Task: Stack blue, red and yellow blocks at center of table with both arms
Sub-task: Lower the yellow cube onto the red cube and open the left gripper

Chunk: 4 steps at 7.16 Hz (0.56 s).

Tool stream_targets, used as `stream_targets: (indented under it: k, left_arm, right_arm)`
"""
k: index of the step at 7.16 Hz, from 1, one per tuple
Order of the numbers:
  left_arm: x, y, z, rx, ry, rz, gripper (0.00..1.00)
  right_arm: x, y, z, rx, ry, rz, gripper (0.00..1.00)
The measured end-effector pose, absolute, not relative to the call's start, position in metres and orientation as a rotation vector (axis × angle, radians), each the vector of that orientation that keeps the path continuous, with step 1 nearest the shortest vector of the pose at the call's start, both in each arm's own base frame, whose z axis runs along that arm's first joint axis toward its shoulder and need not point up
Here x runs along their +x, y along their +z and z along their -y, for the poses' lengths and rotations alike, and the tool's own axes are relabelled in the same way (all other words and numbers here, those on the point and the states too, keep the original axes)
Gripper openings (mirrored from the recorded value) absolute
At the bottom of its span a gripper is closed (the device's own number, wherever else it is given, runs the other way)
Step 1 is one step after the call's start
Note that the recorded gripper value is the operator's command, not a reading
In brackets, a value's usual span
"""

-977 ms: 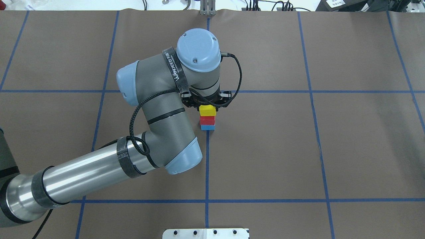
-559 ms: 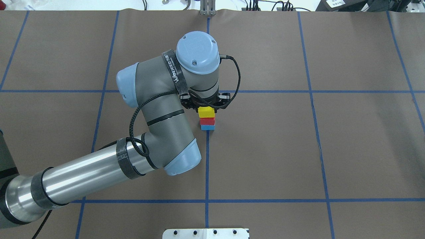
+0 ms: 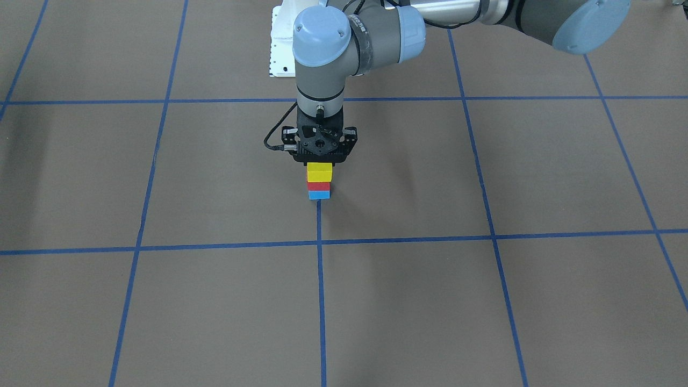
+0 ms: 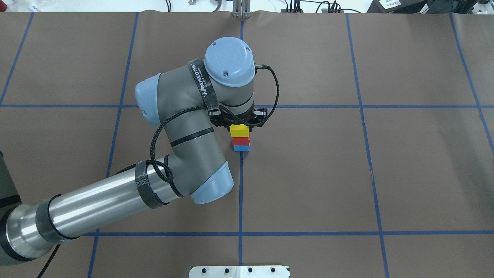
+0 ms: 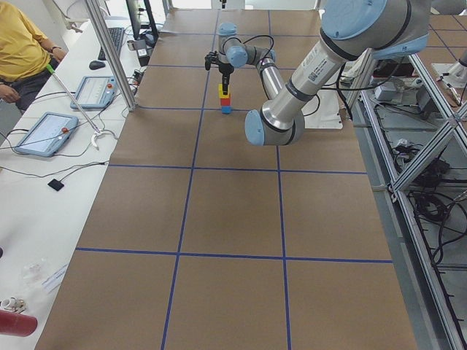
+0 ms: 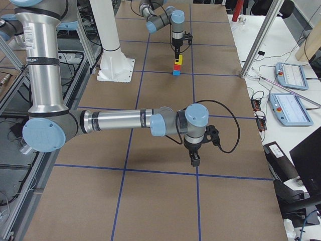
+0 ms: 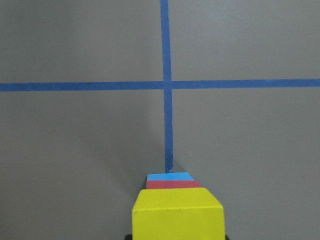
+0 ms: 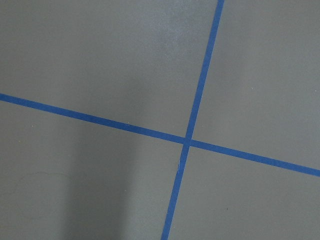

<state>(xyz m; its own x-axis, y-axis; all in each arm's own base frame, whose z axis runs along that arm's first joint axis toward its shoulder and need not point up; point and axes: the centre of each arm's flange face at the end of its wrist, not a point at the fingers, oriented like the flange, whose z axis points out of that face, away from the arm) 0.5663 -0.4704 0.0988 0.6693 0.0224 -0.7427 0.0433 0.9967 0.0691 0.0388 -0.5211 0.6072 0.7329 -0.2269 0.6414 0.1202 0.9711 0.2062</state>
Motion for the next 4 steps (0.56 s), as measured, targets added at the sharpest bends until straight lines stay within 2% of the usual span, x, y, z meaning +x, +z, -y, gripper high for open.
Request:
stream_targets:
  k: [2, 3, 4]
  left_arm:
    - [0.5660, 0.0980, 0.4703, 0.084, -0.011, -0.839, 0.00]
    - [0.5660, 0.0979, 0.4702, 0.084, -0.011, -0.839, 0.04]
    - [0.5662, 0.0978, 0.4700, 0.084, -0.011, -0.839, 0.16]
  right_arm:
    - [0.0388, 0.6069, 0.5216, 0.155, -0.192, 0.724, 1.00]
    - [0.0389, 0.6068, 0.5216, 0.156, -0.192, 0.724, 1.00]
    - [0.0390, 0.6069, 0.5216, 0.155, -0.192, 0.724, 1.00]
